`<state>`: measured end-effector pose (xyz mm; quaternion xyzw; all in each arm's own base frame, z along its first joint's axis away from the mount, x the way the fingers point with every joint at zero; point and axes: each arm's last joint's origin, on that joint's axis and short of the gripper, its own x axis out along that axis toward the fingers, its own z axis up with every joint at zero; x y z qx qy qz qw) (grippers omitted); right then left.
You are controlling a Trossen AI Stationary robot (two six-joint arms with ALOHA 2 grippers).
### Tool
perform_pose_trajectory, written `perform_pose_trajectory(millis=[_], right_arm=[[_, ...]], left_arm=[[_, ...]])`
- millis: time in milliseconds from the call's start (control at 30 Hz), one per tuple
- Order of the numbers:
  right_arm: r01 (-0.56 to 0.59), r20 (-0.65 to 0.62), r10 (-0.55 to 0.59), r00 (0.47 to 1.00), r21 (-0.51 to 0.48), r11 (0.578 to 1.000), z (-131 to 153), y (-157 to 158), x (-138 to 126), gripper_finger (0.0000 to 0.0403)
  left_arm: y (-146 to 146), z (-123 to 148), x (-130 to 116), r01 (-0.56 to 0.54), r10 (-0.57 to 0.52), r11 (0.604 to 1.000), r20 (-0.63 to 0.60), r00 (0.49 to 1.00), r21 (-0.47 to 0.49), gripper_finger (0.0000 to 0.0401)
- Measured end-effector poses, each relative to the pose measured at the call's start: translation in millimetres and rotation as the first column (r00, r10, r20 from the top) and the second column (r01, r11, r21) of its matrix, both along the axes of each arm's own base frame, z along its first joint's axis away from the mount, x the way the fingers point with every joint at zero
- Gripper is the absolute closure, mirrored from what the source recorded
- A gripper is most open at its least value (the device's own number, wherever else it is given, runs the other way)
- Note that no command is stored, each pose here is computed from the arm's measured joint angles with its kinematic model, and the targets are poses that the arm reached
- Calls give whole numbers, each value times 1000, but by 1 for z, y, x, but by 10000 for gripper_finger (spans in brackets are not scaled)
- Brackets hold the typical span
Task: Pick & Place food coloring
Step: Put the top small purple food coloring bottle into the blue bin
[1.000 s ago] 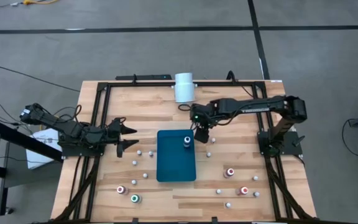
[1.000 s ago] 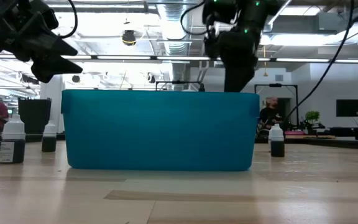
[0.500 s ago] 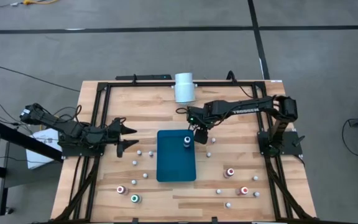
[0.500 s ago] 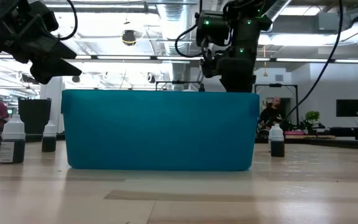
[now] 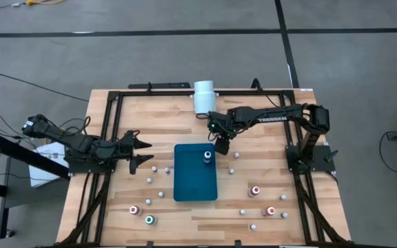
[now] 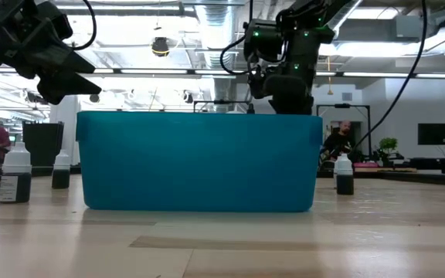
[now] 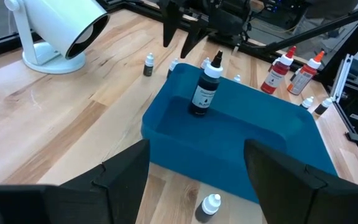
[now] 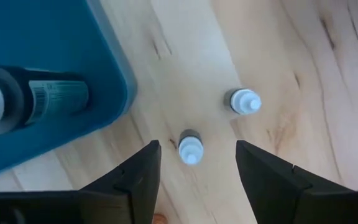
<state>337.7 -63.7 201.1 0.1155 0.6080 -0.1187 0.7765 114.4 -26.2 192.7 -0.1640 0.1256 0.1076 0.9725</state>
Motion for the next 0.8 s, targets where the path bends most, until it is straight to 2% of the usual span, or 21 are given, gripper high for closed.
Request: perform_pose_trajectory(millis=[333, 600, 800], right_arm=[[1, -6, -1, 1000, 7, 1000, 0, 3, 0, 205], [12, -66, -11, 998, 10, 1000, -24, 4, 8, 204], [17, -53, -17, 998, 9, 1000, -26, 1, 10, 208]], left_arm=[[0, 0, 0, -1, 1, 1000, 0, 1000, 0, 149], [0, 0, 0, -1, 1, 1000, 3, 1000, -1, 149], [0, 0, 0, -2, 2, 1000, 4, 1000, -5, 149]])
